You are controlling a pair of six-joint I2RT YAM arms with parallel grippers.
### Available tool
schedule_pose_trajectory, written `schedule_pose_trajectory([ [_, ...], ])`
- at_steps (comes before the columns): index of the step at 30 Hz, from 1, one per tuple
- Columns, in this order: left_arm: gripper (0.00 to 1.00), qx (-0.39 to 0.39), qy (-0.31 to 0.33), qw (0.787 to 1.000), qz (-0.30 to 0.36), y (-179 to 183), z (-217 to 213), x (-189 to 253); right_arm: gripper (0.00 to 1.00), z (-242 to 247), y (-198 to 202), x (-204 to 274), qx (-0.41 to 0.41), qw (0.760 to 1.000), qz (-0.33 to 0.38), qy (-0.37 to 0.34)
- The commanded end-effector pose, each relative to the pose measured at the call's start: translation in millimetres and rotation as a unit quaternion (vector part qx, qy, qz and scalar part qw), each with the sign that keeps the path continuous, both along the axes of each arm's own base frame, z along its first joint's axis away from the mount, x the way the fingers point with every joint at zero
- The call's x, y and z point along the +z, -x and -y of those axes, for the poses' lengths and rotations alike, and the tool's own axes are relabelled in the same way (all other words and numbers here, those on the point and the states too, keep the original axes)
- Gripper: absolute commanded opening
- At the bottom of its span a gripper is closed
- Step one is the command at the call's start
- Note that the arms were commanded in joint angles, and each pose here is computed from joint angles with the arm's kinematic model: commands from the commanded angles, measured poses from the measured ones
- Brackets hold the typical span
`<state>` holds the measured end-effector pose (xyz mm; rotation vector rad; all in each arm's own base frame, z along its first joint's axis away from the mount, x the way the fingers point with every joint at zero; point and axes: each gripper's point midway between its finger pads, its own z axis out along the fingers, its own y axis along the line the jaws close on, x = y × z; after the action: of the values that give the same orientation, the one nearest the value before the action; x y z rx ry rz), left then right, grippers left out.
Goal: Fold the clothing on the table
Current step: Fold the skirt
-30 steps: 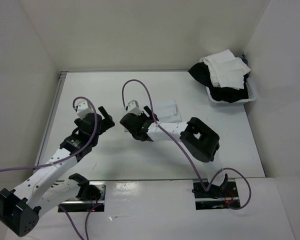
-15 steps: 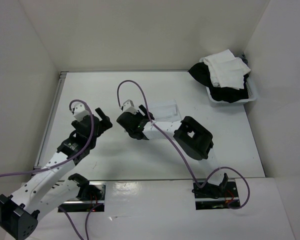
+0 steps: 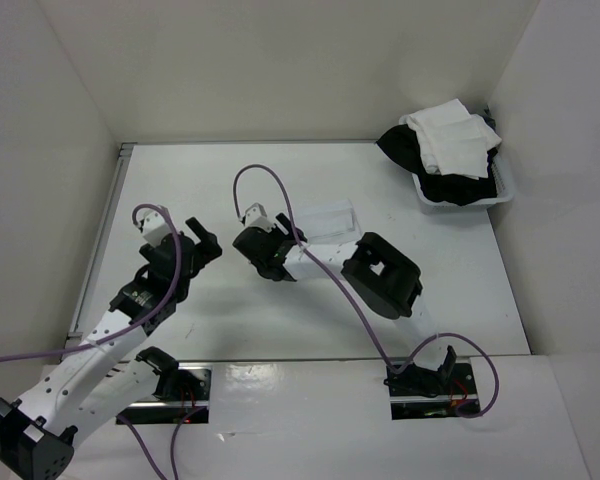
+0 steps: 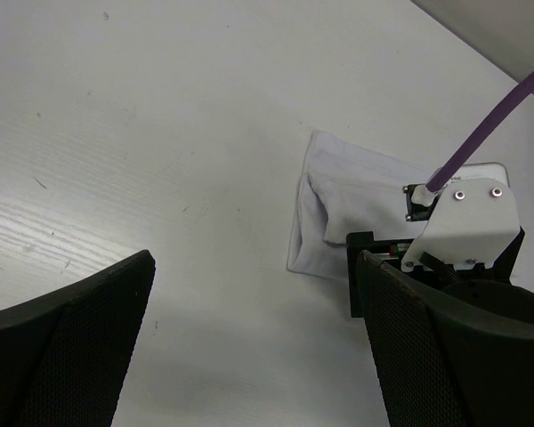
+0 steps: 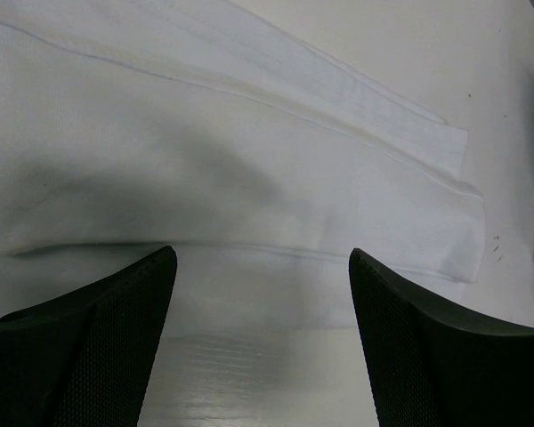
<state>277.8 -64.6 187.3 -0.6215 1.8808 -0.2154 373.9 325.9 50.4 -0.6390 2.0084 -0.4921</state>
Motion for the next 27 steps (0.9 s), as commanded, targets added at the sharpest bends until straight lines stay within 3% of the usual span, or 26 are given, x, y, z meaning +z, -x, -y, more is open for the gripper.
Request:
schedule_pose_trajectory([
  [1, 1.0, 0.014, 0.005, 1.0, 0.009, -1, -5, 3, 0.83, -18, -9, 6, 0.001, 0.999, 0.018, -0.036],
  [18, 1.0, 0.014, 0.007, 1.0, 0.013, 3, -7, 2, 0.83, -37, -6, -15, 0.019, 0.999, 0.006, -0.037],
  [27, 1.0, 0.014, 0.007, 1.0, 0.013, 2, -6, -1, 0.83, -40, -22, -2, 0.011, 0.999, 0.032, -0.036],
])
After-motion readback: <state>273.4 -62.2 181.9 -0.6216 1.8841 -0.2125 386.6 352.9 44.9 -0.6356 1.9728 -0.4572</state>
